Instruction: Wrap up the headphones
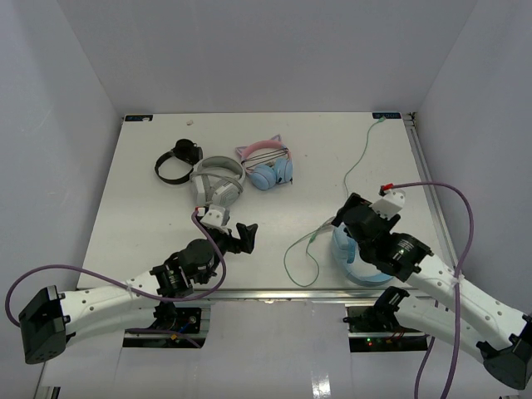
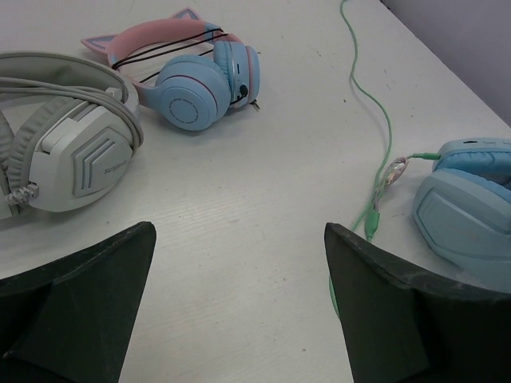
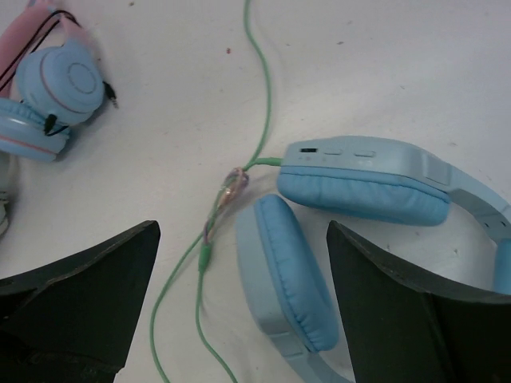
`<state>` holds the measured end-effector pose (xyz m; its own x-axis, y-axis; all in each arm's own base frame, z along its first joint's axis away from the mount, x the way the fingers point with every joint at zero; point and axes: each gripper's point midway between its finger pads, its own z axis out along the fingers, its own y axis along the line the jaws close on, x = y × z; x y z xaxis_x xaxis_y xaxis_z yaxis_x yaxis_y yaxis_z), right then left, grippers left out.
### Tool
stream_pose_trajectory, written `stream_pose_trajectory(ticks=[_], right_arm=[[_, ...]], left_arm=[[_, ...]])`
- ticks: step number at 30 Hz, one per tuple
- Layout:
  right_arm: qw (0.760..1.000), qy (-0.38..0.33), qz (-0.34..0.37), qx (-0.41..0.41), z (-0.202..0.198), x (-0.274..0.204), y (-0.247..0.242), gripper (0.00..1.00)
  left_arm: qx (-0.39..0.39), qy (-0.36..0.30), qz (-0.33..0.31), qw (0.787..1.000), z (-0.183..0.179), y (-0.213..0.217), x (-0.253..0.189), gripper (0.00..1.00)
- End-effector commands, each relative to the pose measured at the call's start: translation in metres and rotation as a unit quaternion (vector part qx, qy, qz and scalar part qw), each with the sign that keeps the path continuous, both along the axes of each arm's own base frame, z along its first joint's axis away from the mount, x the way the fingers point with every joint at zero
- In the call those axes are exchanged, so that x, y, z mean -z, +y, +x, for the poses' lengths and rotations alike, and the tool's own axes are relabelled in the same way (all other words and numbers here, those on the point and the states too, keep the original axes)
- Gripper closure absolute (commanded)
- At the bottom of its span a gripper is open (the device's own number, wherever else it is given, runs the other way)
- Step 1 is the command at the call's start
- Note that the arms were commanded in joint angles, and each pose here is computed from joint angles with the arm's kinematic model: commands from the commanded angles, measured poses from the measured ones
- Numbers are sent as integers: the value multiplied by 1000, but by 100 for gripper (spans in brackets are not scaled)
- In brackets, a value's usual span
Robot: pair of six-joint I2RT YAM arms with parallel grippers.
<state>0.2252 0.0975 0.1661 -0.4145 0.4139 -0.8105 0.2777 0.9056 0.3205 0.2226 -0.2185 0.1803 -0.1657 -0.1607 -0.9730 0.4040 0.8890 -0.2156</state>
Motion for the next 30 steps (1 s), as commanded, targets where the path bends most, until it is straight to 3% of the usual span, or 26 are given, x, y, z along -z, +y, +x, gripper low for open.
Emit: stream_pose_trajectory(ticks=[1,9,13,17,30], right_arm=[[999,32,-2,37,-18,26,-27,9],[990,113,-82,-37,-34,76,-24,10],[985,89,-47,-140,-26,84,16,12],[979,61,-33,-192,-19,78,38,13],[963,96,-64,-242,-24,94,47,14]], left_arm=[[-3,-11,-12,1000,3,-3,-16,2],[-8,-14,-13,1000,4,0,-17,2],[-13,-14,-9,1000,5,1,-16,2],[-14,-12,-5,1000,6,0,-15,2],[-14,-14,-7,1000,5,1,-17,2]])
